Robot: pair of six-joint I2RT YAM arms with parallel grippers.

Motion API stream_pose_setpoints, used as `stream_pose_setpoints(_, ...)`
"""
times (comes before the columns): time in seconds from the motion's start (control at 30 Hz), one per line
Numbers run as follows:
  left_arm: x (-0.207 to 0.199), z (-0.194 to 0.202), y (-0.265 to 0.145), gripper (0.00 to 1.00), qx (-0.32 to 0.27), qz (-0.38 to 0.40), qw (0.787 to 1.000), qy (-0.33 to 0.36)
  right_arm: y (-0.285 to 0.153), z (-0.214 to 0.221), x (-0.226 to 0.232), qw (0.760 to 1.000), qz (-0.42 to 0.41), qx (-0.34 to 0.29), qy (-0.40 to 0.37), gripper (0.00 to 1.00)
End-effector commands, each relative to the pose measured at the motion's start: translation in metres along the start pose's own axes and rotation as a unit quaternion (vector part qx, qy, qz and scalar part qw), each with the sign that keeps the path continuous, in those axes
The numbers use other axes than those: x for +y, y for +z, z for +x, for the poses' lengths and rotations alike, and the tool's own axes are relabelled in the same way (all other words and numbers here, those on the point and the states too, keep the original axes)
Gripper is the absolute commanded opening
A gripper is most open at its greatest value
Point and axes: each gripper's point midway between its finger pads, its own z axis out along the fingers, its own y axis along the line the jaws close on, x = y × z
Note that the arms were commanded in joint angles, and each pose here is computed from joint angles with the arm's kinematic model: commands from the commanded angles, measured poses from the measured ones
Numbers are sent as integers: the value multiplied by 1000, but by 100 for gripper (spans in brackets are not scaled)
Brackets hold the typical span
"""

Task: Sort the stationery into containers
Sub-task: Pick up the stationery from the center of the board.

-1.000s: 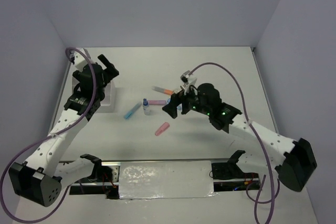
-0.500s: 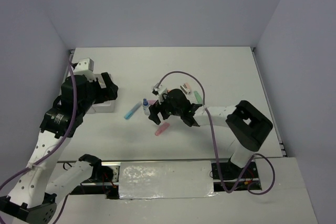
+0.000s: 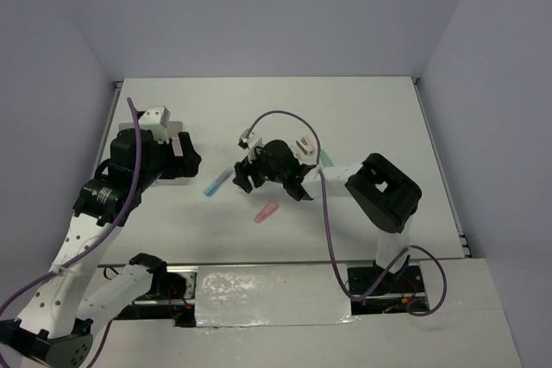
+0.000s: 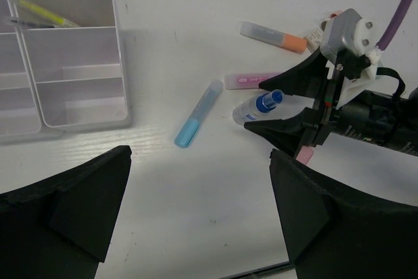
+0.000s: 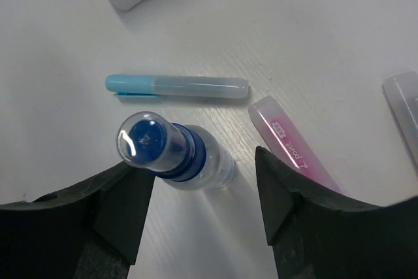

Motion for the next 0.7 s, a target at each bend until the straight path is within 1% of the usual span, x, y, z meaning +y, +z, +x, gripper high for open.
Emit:
stream_pose_setpoints(0.0,-10,-10,1,99,-20,28,999,14,11,-22,4,999,-13,-41,-13,66)
stream_pose_setpoints(0.07,-12,-11,3,99,-24,34,999,13,12,-19,5,999,-16,-41,-13,53)
stream_pose_setpoints(0.1,-14,-10,3,99,-23,38,999,13,12,-21,5,999,-18,-47,-15,41)
stream_pose_setpoints(0.17,-18,-6,6,99,-17,53,998,12,8,-20,6,998,-17,-53,-18,33)
stream_pose_setpoints(0.23,-25,-4,10,99,-15,71,997,10,-1,-29,9,997,-24,-70,-22,21)
stream_pose_setpoints(0.27,-28,-3,10,99,-15,81,997,9,-4,-31,12,997,-29,-71,-18,10)
stream_pose_setpoints(0.3,-34,-6,11,99,-21,97,995,11,-8,-37,15,996,-36,-74,-15,4)
stream_pose_setpoints(0.33,-44,-2,10,99,-15,127,992,13,-20,-51,26,994,-56,-87,-20,2)
stream_pose_setpoints(0.4,-55,-6,8,99,-21,158,987,14,-35,-58,37,993,-82,-77,-19,0)
stream_pose_setpoints(0.43,-62,-9,5,99,-25,176,984,18,-52,-78,57,987,-128,-89,-28,0)
stream_pose_setpoints(0.47,-75,-8,-2,99,-22,218,975,25,-62,-81,65,984,-153,-82,-28,0)
stream_pose_setpoints(0.5,-82,-8,-7,99,-24,242,969,34,-72,-76,74,982,-181,-58,-21,0)
stream_pose_setpoints(0.53,-91,-12,-12,99,-33,267,962,40,-95,-88,99,965,-253,-62,-30,0)
stream_pose_setpoints(0.57,-104,-9,-22,99,-26,313,948,48,-107,-90,106,957,-284,-53,-29,0)
stream_pose_setpoints(0.6,-111,-9,-27,99,-27,336,940,55,-118,-81,115,949,-314,-23,-20,0)
stream_pose_setpoints(0.63,-116,-10,-32,99,-31,355,932,60,-131,-92,123,939,-341,-26,-27,0)
stream_pose_setpoints(0.67,-120,-10,-36,99,-32,369,927,64,-147,-82,136,925,-381,8,-14,0)
